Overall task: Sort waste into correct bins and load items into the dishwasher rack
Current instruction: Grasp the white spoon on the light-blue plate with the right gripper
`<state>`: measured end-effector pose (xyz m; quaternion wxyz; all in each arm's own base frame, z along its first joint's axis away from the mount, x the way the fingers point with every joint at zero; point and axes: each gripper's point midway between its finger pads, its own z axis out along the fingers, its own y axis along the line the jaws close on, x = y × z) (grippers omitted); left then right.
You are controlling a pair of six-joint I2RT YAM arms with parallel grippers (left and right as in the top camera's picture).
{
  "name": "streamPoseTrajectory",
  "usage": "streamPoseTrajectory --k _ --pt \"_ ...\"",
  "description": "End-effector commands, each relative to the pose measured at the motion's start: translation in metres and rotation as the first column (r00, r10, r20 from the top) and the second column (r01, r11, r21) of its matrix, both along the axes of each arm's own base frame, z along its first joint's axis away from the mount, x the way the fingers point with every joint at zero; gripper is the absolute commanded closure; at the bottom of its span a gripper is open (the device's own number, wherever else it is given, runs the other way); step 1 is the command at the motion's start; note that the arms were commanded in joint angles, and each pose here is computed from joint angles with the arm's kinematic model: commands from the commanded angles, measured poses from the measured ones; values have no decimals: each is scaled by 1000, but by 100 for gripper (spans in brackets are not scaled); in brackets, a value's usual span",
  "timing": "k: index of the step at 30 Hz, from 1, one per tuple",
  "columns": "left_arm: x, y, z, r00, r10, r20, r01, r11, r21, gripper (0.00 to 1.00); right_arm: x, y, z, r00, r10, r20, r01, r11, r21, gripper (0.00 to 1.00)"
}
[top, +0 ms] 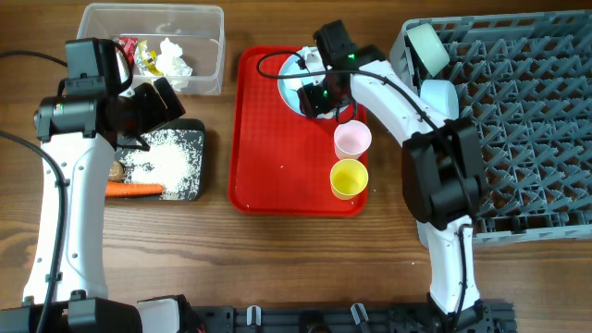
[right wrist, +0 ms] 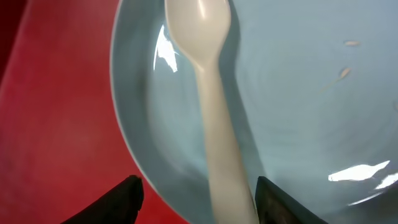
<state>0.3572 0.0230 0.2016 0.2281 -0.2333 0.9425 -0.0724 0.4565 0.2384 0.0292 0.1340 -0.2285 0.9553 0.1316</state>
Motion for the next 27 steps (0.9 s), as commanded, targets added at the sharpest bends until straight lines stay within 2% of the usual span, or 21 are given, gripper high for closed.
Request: streamPoseTrajectory --k 1,5,10,13,18,24,27 --pt "-1 0 -4 1000 -12 -11 12 1000 -5 0 -8 0 -21 999 5 -47 -5 1000 0 43" --pt "-1 0 -4 1000 -12 -12 12 1000 -5 0 -7 0 -24 999 4 -42 -4 1000 -1 52" --pt "-1 0 -4 1000 -12 -12 12 1000 -6 0 -7 0 -25 999 3 -41 -3 1000 0 80" --pt "-1 0 -4 1000 -12 -12 12 1000 -6 0 -7 0 -25 999 4 -41 -4 1000 0 89" --pt "-1 0 -4 1000 -12 -13 12 1000 -6 0 -7 0 -25 999 4 -42 -4 1000 0 95" --pt "-1 0 -4 1000 -12 -12 12 1000 -6 0 -5 1 -20 999 4 -35 -4 1000 3 96" --pt "-1 0 -4 1000 -12 -12 12 1000 -5 0 1 4 -2 1000 -1 -7 1 1000 18 96"
